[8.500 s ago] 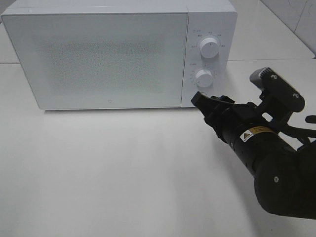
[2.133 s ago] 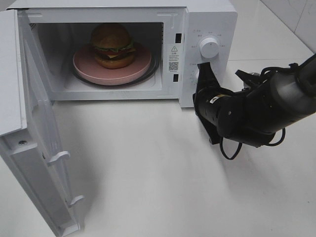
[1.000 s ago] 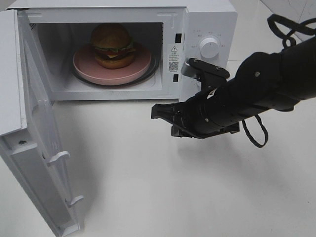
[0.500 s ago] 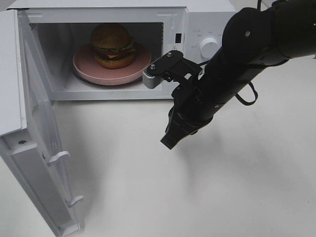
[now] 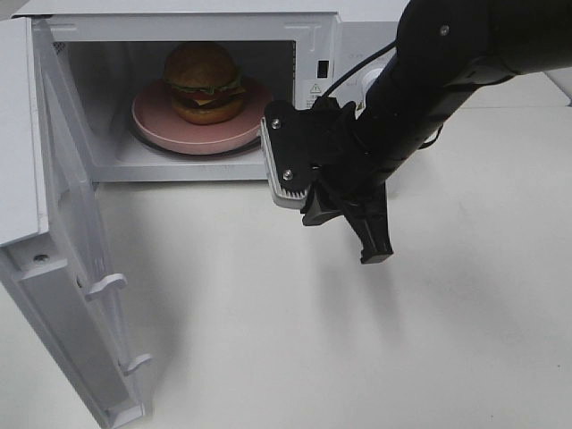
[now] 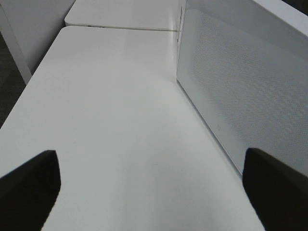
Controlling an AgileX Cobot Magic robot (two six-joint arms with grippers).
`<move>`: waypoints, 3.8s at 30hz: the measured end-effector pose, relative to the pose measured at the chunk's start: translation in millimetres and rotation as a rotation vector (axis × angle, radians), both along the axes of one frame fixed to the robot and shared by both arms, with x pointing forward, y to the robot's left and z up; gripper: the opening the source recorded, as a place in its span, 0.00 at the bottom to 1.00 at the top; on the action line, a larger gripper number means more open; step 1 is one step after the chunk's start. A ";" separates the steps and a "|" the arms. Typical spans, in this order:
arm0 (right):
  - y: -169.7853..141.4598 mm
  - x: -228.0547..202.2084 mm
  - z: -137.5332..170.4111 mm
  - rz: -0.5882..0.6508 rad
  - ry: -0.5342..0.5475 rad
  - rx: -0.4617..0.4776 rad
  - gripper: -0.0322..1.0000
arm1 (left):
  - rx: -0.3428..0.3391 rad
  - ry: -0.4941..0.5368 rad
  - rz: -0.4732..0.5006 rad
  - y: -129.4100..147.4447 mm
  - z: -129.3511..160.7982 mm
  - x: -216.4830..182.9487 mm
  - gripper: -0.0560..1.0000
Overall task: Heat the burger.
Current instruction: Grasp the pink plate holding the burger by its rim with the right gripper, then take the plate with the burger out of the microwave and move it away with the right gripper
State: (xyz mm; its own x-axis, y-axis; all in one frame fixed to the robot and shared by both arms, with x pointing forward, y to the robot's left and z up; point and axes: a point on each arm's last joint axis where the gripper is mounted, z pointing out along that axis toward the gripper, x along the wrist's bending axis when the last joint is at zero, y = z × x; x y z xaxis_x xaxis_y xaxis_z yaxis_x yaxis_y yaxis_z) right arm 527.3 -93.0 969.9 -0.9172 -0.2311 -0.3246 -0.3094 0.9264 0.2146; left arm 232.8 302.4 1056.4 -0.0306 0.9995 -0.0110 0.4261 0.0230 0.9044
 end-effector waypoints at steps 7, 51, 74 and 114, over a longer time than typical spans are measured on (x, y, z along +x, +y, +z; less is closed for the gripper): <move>-6.3 12.0 3.9 0.172 -0.183 -0.141 0.38 | 0.000 0.000 0.000 0.0 0.0 0.0 0.97; 66.0 72.7 -5.0 0.079 -0.391 -0.006 0.80 | 0.000 0.000 0.000 0.0 0.0 0.0 0.97; 97.5 115.1 -41.7 0.065 -0.378 -0.024 0.80 | 0.000 0.000 0.000 0.0 0.0 0.0 0.97; 112.2 129.8 -71.5 -0.006 -0.313 0.007 0.08 | 0.004 0.000 0.003 0.4 0.0 0.0 0.97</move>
State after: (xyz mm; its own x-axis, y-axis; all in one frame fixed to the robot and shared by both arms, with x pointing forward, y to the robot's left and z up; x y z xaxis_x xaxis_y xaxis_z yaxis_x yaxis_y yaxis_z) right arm 657.1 19.3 898.4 -0.7737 -0.2230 -0.5930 -0.3563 0.9271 0.1162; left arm 232.7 302.8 1056.4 -0.0334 0.9994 -0.0069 0.4261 0.0205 0.9045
